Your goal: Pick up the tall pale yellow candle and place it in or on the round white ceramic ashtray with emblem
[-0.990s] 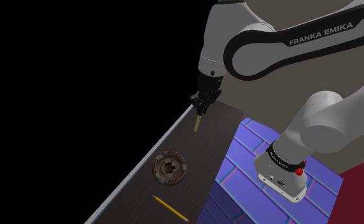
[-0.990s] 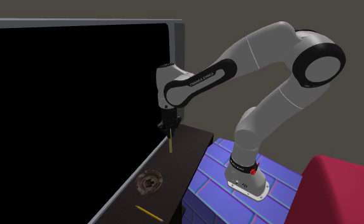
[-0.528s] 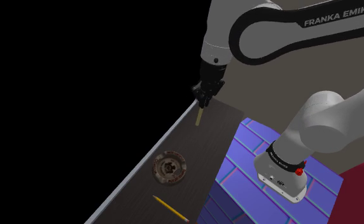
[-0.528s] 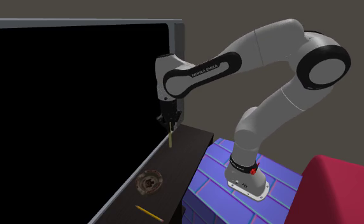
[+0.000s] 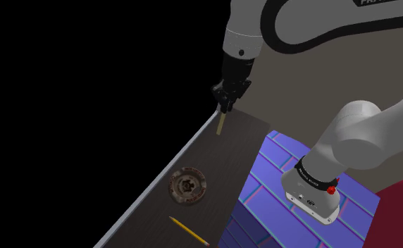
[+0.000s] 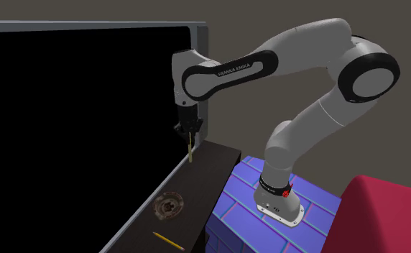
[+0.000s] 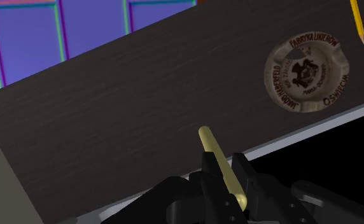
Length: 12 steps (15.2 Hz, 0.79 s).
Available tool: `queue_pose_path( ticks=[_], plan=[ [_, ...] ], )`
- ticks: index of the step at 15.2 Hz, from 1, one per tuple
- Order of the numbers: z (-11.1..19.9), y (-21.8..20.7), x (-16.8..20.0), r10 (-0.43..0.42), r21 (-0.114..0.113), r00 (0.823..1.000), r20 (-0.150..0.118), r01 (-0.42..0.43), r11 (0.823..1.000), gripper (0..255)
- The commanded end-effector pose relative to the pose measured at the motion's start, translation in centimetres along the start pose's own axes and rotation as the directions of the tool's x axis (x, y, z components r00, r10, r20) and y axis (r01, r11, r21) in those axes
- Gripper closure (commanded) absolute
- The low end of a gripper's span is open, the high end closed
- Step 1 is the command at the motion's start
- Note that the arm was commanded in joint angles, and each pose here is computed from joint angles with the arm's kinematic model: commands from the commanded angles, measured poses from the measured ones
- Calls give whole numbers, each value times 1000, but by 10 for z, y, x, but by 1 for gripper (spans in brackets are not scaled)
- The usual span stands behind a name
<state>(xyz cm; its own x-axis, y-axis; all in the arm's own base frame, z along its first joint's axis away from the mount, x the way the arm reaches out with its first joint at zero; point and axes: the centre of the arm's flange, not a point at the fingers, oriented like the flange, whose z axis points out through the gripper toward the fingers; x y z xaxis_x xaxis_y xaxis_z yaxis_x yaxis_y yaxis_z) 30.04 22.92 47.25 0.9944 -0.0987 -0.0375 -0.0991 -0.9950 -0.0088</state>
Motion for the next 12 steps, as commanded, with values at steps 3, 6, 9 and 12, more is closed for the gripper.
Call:
queue_pose_path(
  ticks=[3,6,9,12],
  plan=[
    [-12,-44,-20,1,0,1000,1,-1,1000,255],
    [-20,-79,-36,1,0,1000,1,-1,1000,255],
    [-29,-114,-53,1,0,1000,1,-1,1000,255],
    [-38,-149,-69,1,0,1000,1,-1,1000,255]
  ],
)
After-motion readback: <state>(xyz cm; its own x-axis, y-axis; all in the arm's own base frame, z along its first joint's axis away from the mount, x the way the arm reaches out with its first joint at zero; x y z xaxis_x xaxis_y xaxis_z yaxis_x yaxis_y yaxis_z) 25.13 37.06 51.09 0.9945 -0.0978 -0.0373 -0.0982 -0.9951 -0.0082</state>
